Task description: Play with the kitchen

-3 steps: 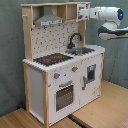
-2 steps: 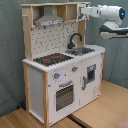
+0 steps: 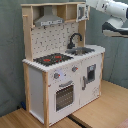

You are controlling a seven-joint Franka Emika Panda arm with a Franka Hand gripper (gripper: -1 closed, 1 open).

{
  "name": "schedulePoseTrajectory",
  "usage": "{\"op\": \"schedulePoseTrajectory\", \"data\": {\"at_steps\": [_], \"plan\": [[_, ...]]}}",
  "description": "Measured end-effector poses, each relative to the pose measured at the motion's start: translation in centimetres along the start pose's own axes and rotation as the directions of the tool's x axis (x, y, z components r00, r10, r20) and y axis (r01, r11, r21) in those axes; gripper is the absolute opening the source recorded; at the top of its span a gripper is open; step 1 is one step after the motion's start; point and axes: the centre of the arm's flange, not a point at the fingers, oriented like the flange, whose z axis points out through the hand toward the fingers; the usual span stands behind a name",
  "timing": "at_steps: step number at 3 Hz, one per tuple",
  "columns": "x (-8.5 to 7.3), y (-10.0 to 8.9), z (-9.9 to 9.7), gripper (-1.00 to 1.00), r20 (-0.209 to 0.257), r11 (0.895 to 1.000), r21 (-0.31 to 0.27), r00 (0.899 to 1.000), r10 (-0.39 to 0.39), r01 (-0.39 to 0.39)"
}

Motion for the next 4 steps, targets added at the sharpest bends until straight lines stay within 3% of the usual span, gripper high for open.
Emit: {"op": "schedulePoseTrajectory", "data": {"at_steps": [2, 4], "plan": [[3.2, 3.1, -1.4, 1.00, -0.005, 0.992, -0.094, 0.996, 0.087, -0.088], [6.5, 6.2, -1.5, 1.00, 0.001, 0.976, -0.164, 0.989, 0.148, -0.146]]}}
